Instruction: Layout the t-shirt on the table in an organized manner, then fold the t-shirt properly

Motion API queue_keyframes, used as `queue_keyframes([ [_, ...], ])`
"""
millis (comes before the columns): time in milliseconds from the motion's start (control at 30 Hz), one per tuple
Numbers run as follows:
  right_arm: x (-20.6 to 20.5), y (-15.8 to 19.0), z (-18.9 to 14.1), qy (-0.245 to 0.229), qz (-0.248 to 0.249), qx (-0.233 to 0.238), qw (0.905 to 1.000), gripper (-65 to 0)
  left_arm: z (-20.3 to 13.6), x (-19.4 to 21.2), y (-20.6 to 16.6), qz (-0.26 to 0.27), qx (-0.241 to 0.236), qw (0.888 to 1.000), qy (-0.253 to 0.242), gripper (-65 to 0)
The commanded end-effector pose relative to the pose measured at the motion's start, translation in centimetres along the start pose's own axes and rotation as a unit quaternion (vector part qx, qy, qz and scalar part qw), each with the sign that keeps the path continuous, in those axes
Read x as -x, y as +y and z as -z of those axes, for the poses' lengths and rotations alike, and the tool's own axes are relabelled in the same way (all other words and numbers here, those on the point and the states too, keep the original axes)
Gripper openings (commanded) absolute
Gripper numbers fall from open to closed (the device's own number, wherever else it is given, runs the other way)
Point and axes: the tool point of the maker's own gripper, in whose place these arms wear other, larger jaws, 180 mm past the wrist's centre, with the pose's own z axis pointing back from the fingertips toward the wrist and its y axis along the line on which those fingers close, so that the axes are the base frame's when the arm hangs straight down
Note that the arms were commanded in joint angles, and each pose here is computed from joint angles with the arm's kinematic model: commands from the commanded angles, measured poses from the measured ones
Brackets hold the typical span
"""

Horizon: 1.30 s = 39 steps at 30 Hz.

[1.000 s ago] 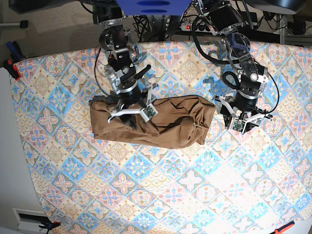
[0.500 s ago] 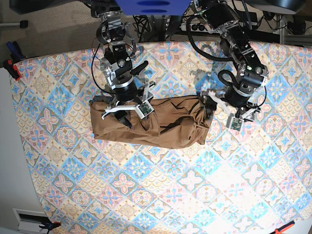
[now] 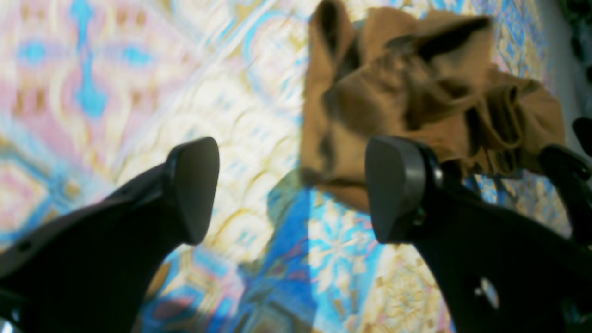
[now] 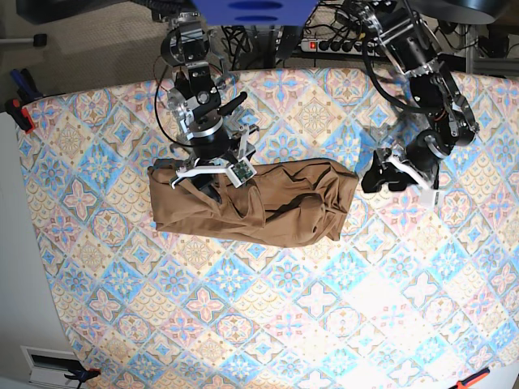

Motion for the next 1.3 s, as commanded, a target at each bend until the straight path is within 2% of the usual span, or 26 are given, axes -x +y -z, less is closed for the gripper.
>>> queue_keyframes([
  [0, -1.3, -0.8, -0.1, -0.023, 0.003, 0.013, 0.9996, -33.8, 0.5, -1.6, -0.8, 0.005, 0.020, 1.000, -0.022, -17.0],
  [100, -1.3, -0.8, -0.1, -0.023, 0.003, 0.013, 0.9996, -33.8, 1.7, -0.8, -1.0, -0.003, 0.033, 0.999, -0.009, -17.0],
  [333, -1.3, -0.8, -0.1, -0.023, 0.003, 0.013, 0.9997, -33.8, 4.8, 0.4, -5.8, 0.036, 0.094, 0.995, 0.014, -17.0],
  [600, -0.1, -0.9, -0.4, -0.007, 0.008, 0.016, 0.9998, -33.8, 6.2, -0.6, -8.2, 0.031, 0.120, 0.992, -0.001, -17.0],
  [867, 1.3, -0.8, -0.8, 0.006, 0.000, 0.012, 0.9999, -33.8, 9.8, -0.6, -6.9, -0.051, 0.130, 0.990, -0.001, -17.0],
  [1000, 1.7, -0.8, -0.9, 0.009, -0.002, 0.012, 0.9999, -33.8, 10.6, -0.6, -8.0, -0.066, 0.142, 0.988, -0.007, -17.2],
  [1100, 1.7, -0.8, -0.9, 0.009, -0.002, 0.012, 0.9999, -33.8, 10.9, -0.5, -8.5, -0.069, 0.147, 0.987, -0.008, -23.7],
  [1167, 1.7, -0.8, -0.9, 0.010, -0.002, 0.013, 0.9999, -33.8, 11.0, -0.6, -8.8, -0.070, 0.149, 0.986, -0.009, -35.6],
  [1267, 1.7, -0.8, -0.9, 0.010, -0.002, 0.013, 0.9999, -33.8, 11.2, -1.0, -8.9, -0.062, 0.147, 0.987, -0.008, -58.4],
])
